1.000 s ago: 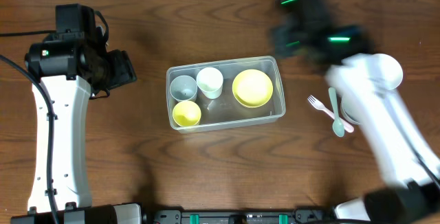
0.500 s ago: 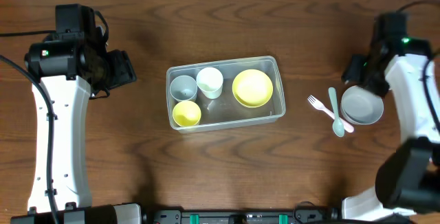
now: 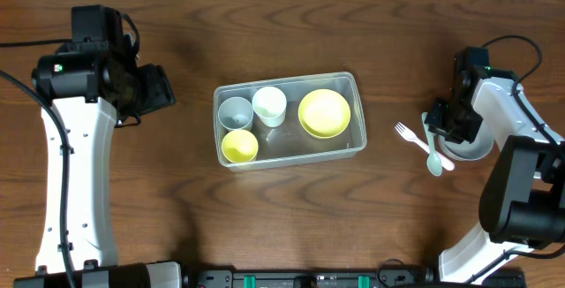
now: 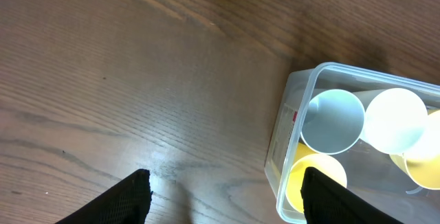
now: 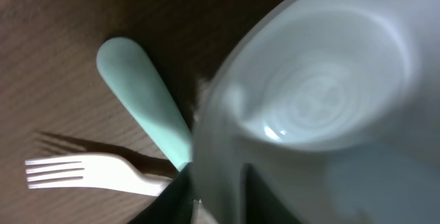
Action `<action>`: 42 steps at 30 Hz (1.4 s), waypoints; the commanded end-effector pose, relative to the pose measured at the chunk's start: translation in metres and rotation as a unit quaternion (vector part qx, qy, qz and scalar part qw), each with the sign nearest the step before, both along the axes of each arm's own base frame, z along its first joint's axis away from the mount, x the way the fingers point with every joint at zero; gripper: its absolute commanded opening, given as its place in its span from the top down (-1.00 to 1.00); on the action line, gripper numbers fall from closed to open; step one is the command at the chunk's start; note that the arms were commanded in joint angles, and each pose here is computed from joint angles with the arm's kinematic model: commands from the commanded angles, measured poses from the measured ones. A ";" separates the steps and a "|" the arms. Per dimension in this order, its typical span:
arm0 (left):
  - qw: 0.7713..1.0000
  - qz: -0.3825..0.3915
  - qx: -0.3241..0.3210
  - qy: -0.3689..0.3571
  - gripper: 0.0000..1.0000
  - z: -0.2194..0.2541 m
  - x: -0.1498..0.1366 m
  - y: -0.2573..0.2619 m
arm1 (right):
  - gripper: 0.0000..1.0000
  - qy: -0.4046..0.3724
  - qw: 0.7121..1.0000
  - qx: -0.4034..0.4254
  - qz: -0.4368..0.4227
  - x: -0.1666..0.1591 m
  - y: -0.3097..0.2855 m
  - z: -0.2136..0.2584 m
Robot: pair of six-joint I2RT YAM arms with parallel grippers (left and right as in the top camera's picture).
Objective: Pack container
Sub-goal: 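Return the right gripper and grasp the grey bowl rim, then place the grey bowl onto the yellow plate in the container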
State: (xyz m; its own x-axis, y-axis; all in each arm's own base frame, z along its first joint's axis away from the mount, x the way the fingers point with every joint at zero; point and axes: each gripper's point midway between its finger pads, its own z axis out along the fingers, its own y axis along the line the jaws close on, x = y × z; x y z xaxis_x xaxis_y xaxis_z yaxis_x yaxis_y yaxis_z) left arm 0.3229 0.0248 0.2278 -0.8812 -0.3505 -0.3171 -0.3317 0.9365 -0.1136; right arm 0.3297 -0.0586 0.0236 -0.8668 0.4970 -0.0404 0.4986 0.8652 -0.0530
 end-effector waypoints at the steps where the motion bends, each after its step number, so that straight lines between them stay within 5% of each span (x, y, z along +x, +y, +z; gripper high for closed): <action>1: 1.000 0.001 -0.003 0.006 -0.41 -0.002 -0.002 0.000 | 0.81 -0.003 1.000 -0.002 -0.003 0.002 -0.001 -0.001; 8: 1.000 0.001 -0.003 0.006 -0.42 -0.002 -0.002 0.000 | 0.97 -0.031 0.999 0.022 0.020 0.014 0.009 0.013; 14: 1.000 0.001 -0.003 0.006 -0.41 -0.002 -0.002 0.000 | 0.97 -0.147 0.986 0.010 0.071 0.048 0.021 0.094; 23: 1.000 0.001 -0.003 0.006 -0.41 -0.002 -0.002 0.000 | 0.97 -0.321 0.895 -0.014 0.310 0.059 0.124 0.230; 30: 1.000 0.001 -0.003 0.006 -0.41 -0.002 -0.002 0.000 | 0.97 -0.283 0.846 0.013 0.452 0.038 0.216 0.201; 42: 1.000 0.001 -0.003 0.006 -0.41 -0.002 -0.002 0.000 | 0.97 -0.154 0.818 0.036 0.554 0.012 0.292 0.102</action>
